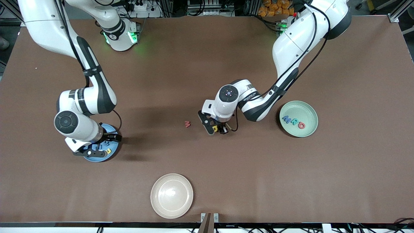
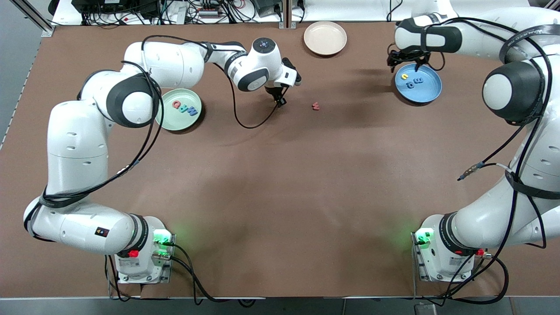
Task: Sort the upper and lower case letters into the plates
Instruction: 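Carry the yellow u into the blue plate with the right gripper and release, then carry the H to the green plate while the right gripper reaches the w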
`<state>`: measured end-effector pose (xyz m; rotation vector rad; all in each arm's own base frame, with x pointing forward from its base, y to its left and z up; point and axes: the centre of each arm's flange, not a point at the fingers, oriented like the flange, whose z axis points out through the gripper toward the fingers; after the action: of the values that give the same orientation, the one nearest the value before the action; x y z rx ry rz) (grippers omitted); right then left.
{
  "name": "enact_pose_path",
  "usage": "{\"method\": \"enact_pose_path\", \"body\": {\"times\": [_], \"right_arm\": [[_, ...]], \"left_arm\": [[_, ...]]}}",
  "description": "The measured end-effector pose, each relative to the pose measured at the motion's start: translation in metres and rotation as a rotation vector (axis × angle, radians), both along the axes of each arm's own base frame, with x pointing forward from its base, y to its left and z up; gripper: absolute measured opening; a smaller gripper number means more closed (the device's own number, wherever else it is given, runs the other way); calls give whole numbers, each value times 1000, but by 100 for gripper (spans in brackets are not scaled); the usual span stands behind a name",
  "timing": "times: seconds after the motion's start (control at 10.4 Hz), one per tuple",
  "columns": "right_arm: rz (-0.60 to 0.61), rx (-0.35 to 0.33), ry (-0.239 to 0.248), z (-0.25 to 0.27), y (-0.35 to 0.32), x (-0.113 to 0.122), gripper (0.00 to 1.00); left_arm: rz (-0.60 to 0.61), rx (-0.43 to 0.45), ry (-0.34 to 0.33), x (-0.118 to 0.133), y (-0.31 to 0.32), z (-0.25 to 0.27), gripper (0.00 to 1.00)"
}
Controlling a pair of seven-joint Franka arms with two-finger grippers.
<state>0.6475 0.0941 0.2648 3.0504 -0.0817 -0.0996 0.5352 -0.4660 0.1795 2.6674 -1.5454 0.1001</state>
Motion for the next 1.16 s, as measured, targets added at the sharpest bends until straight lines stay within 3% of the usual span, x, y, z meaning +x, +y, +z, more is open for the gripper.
{"method": "enact_pose_path", "body": {"times": [0.39,0.68,0.87,1.06,1.16], "right_arm": [[44,10,-7,2,95,-20,100],[159,27,-16,5,177,-47,100],[226,56,-17,5,235,-65,100],[307,70,-7,-14,287,-82,100],[336,86,-4,-27,305,-89,100]], "left_arm": [[90,121,138,14,38,42,33],[124,246,266,36,116,97,33],[157,300,291,45,183,122,33],[222,299,333,40,254,117,33],[265,251,333,36,290,109,33]]}}
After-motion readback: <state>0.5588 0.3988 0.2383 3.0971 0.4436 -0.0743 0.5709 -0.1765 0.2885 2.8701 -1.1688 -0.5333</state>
